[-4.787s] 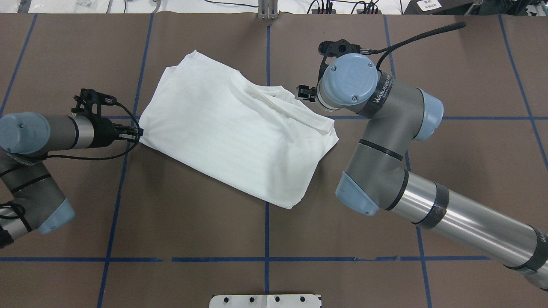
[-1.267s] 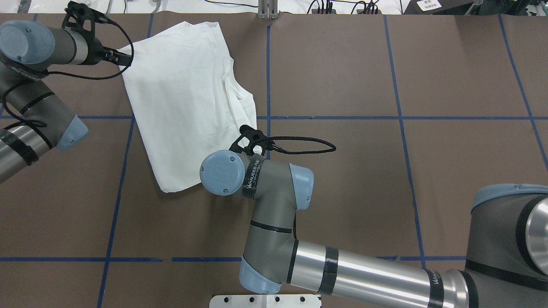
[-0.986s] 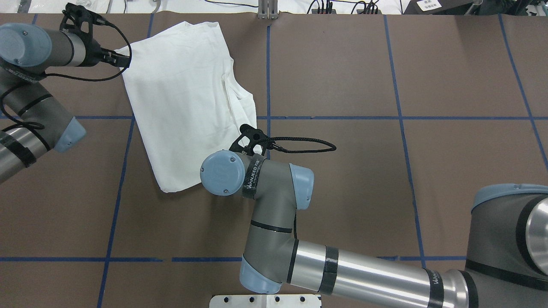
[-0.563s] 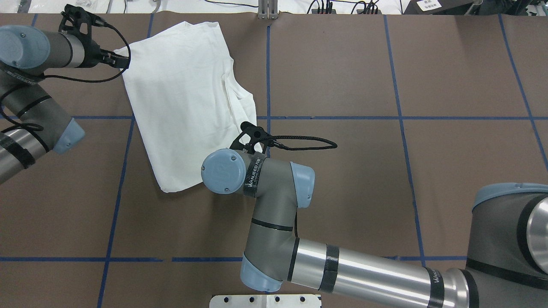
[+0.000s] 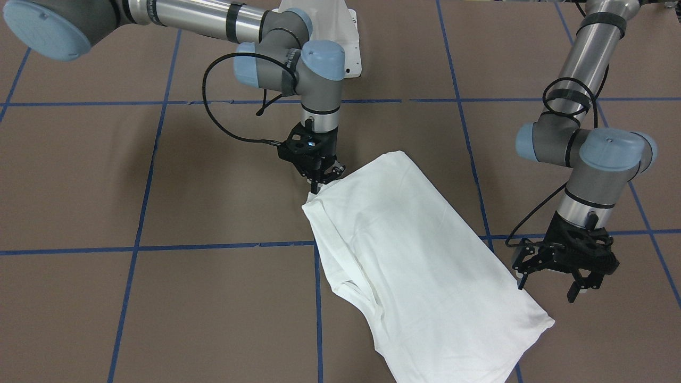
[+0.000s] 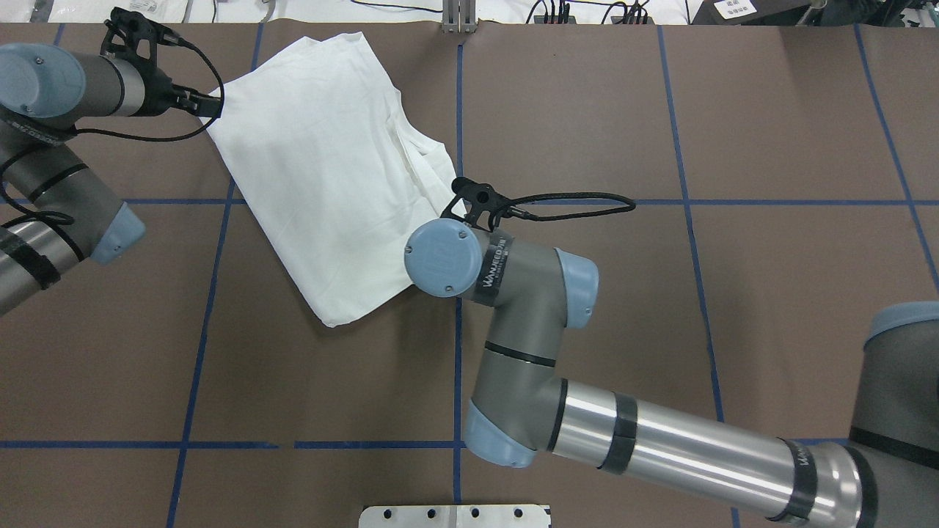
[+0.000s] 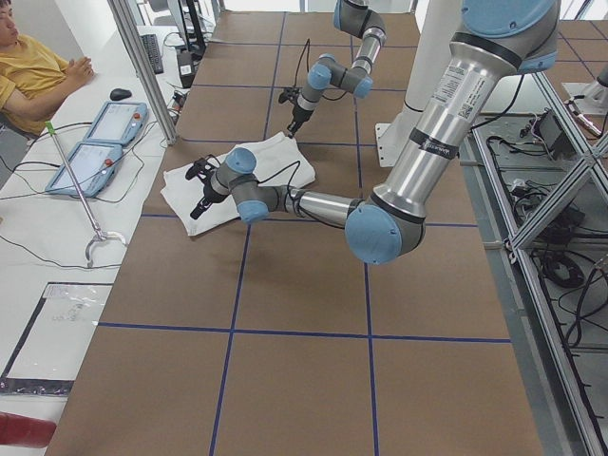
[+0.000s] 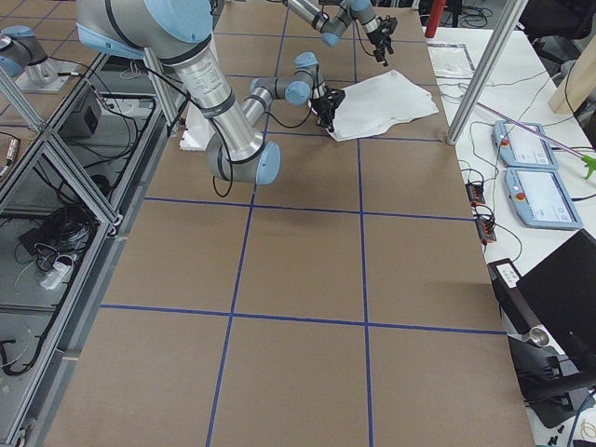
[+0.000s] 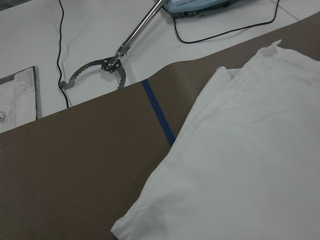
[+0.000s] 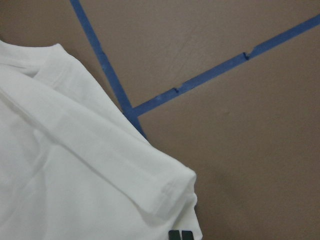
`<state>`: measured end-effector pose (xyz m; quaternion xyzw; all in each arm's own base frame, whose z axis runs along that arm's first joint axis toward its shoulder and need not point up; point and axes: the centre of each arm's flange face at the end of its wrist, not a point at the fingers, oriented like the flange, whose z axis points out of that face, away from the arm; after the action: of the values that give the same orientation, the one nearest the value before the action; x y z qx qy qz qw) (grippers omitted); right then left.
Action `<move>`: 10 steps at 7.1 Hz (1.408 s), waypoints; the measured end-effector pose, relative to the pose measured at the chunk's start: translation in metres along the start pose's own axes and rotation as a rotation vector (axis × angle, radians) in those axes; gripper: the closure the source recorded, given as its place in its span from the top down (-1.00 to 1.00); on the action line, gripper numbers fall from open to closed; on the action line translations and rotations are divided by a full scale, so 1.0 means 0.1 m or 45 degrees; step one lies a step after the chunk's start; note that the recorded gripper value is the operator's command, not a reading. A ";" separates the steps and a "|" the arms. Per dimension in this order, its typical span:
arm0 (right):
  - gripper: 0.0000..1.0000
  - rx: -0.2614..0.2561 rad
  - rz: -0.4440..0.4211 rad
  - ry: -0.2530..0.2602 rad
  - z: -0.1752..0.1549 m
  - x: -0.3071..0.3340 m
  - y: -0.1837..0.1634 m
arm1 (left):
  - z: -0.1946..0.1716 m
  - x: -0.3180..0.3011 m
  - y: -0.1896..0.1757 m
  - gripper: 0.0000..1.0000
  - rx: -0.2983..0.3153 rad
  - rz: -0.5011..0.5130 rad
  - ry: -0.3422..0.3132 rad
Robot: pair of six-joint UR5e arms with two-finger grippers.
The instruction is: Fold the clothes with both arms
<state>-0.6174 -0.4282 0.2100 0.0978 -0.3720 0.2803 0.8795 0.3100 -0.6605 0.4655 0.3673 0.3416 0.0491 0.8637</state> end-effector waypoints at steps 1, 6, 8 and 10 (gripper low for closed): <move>-1.00 -0.003 -0.047 -0.015 -0.10 0.43 -0.16 | 0.00 0.00 0.00 1.00 0.001 0.000 0.001; -1.00 -0.020 -0.134 0.003 -0.77 1.18 0.60 | 0.00 0.00 0.00 1.00 0.000 0.000 0.000; -1.00 -0.025 -0.126 0.014 -0.98 1.04 1.09 | -0.01 0.00 0.00 1.00 0.001 0.000 0.001; 0.84 -0.043 -0.126 0.033 -1.11 0.94 1.37 | -0.02 0.01 0.00 1.00 0.005 0.000 0.004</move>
<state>-0.5751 -0.2337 0.1941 0.0975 -0.3601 0.2311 0.8985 0.3094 -0.6591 0.4635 0.3689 0.3432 0.0490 0.8624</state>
